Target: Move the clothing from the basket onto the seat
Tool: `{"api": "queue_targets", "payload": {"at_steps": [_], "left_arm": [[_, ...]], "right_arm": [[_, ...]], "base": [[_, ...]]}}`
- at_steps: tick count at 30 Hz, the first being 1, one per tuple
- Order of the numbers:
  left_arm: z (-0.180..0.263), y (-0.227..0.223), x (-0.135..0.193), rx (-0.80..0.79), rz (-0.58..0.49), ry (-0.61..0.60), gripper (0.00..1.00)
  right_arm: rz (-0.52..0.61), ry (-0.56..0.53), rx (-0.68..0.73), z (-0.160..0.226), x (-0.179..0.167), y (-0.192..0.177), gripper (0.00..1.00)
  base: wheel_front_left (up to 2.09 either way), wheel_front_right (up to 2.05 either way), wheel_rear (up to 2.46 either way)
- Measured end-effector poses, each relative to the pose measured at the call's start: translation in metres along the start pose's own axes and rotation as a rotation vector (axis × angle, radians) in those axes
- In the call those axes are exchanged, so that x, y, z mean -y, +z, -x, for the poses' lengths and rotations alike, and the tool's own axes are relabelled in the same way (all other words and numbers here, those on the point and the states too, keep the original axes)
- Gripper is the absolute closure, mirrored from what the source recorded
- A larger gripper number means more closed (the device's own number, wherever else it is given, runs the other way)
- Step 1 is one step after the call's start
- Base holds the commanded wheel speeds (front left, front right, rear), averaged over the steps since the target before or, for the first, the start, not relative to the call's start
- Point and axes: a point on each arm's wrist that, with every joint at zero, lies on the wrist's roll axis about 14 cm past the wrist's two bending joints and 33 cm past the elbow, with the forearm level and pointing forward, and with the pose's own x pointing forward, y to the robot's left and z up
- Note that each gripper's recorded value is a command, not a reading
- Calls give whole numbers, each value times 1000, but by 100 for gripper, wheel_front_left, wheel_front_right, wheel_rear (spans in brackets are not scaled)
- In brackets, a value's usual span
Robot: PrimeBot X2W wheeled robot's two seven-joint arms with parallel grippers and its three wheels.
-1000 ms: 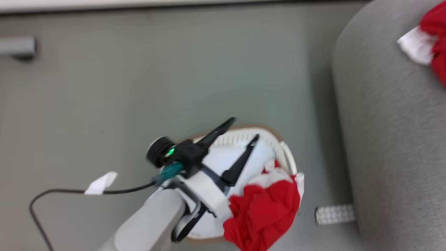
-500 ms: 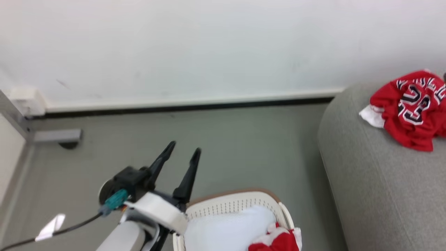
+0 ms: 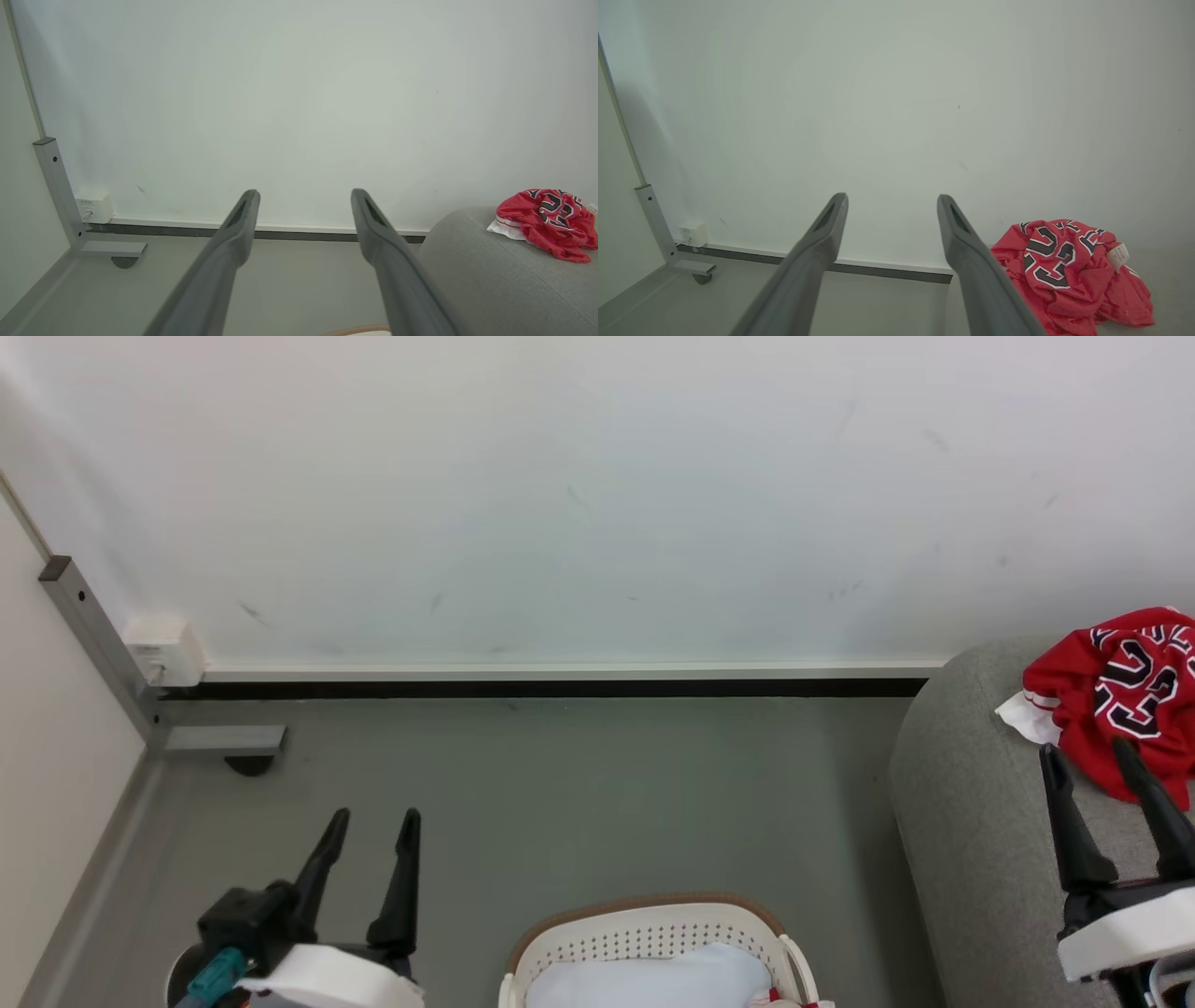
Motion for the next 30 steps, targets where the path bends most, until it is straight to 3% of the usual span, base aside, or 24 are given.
{"api": "queue_targets", "payload": {"at_steps": [4,10,30], "left_arm": [[14,-2,-16,1,-9,68,0],[33,-15,-29,-29,7,131,0],[33,-34,-29,-71,0,120,0]], "right_arm": [[-74,-42,33,21,-13,-6,0],[-91,-74,24,45,-27,-21,0],[-73,-97,-19,51,-28,-36,0]], "base": [[0,0,0],[0,0,0],[0,0,0]]}}
